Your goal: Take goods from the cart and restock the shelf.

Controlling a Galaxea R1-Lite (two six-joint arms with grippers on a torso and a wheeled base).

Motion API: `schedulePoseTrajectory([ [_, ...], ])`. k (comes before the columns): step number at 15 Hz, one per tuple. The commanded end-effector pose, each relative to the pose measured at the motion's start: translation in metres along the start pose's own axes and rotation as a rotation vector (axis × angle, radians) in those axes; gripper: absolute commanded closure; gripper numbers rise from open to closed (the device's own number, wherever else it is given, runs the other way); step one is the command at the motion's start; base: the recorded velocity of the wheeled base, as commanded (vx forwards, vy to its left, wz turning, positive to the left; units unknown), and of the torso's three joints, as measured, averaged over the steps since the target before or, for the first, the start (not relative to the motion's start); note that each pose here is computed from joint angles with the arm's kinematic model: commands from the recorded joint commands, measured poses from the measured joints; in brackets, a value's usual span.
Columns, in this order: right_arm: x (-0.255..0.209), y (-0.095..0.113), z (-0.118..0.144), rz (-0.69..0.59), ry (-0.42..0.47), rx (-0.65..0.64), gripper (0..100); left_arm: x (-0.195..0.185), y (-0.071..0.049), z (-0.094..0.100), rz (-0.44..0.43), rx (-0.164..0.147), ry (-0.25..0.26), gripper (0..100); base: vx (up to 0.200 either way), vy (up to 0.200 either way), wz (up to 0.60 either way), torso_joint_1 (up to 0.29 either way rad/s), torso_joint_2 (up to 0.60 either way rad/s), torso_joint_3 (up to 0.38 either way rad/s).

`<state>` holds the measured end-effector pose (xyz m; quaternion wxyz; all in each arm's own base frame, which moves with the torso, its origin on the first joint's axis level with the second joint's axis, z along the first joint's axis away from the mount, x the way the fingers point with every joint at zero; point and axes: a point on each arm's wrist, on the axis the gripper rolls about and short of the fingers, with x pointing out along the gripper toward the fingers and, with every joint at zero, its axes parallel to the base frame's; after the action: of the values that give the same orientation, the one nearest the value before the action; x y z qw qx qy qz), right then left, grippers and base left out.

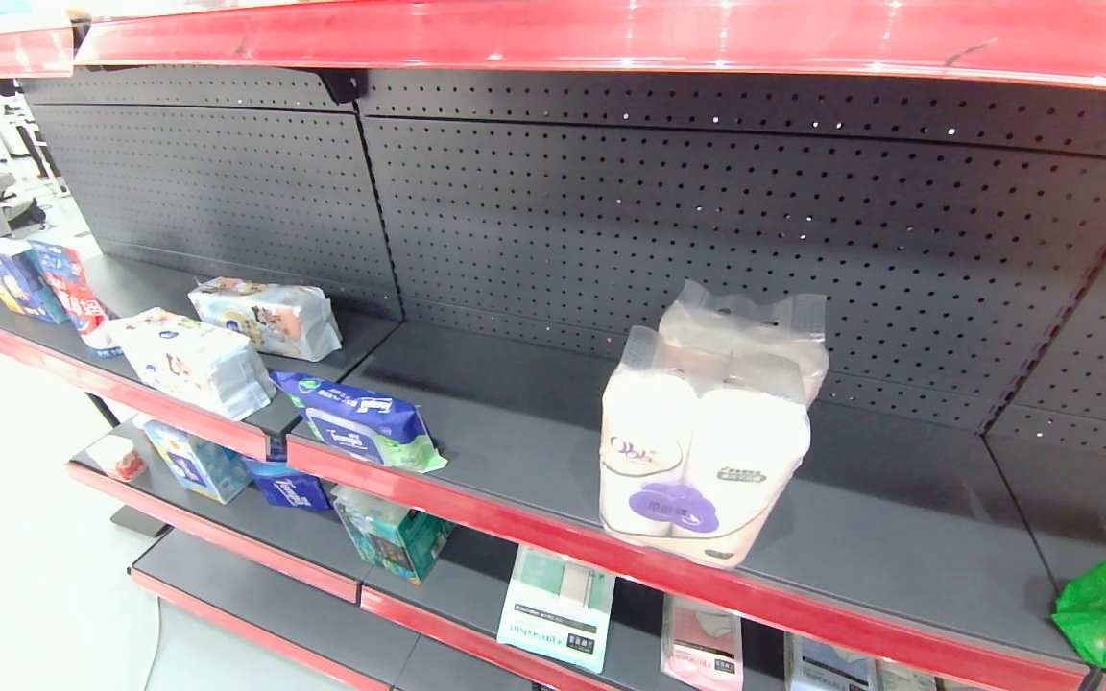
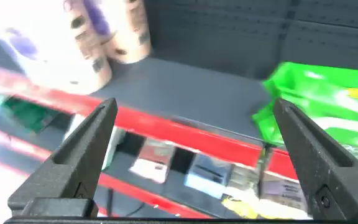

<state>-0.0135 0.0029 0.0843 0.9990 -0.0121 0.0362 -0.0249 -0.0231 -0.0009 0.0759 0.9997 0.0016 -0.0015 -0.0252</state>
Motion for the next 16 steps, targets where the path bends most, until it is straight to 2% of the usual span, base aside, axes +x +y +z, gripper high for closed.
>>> schedulePoseTrajectory([
  [1, -0.0008, -0.0004, -0.0044, -0.072, 0.008, -0.019, 0, 0.0001, 0.0000, 0.0000, 0.000, 0.000, 0.001, 0, 0.000, 0.000, 0.00, 0.000, 0.00, 0.000],
  [3, -0.0010, -0.0009, -0.0062, -0.091, 0.028, -0.007, 0, 0.0001, 0.0000, 0.0000, 0.000, 0.000, 0.001, 0, 0.000, 0.000, 0.00, 0.000, 0.00, 0.000],
  [5, -0.0001, -0.0011, -0.0063, 0.004, 0.040, 0.027, 0, 0.0001, 0.0000, 0.0000, 0.000, 0.000, 0.001, 0, 0.000, 0.000, 0.00, 0.000, 0.00, 0.000],
  [6, -0.0014, -0.0025, -0.0067, 0.095, 0.022, 0.025, 0, 0.0001, 0.0000, 0.0000, 0.000, 0.000, 0.001, 0, 0.000, 0.000, 0.00, 0.000, 0.00, 0.000],
  [7, -0.0024, -0.0033, -0.0070, 0.129, 0.008, 0.021, 0, 0.0001, 0.0000, 0.0000, 0.000, 0.000, 0.001, 0, 0.000, 0.000, 0.00, 0.000, 0.00, 0.000],
  [8, -0.0030, -0.0032, -0.0076, 0.107, 0.001, 0.021, 0, 0.0001, 0.0000, 0.0000, 0.000, 0.000, 0.001, 0, 0.000, 0.000, 0.00, 0.000, 0.00, 0.000],
  [10, -0.0085, -0.0028, -0.0095, 0.067, -0.073, 0.024, 0, 0.0001, 0.0000, 0.0000, 0.000, 0.000, 0.001, 0, 0.000, 0.000, 0.00, 0.000, 0.00, 0.000],
  [12, -0.0085, -0.0041, -0.0095, 0.010, -0.072, 0.035, 0, 0.0001, 0.0000, 0.0000, 0.000, 0.001, 0.001, 0, 0.000, 0.000, 0.00, 0.000, 0.00, 0.000],
  [16, -0.0086, -0.0038, -0.0093, 0.025, -0.072, 0.025, 0, 0.0001, 0.0000, 0.0000, 0.000, 0.001, 0.001, 0, 0.000, 0.000, 0.00, 0.000, 0.00, 0.000],
])
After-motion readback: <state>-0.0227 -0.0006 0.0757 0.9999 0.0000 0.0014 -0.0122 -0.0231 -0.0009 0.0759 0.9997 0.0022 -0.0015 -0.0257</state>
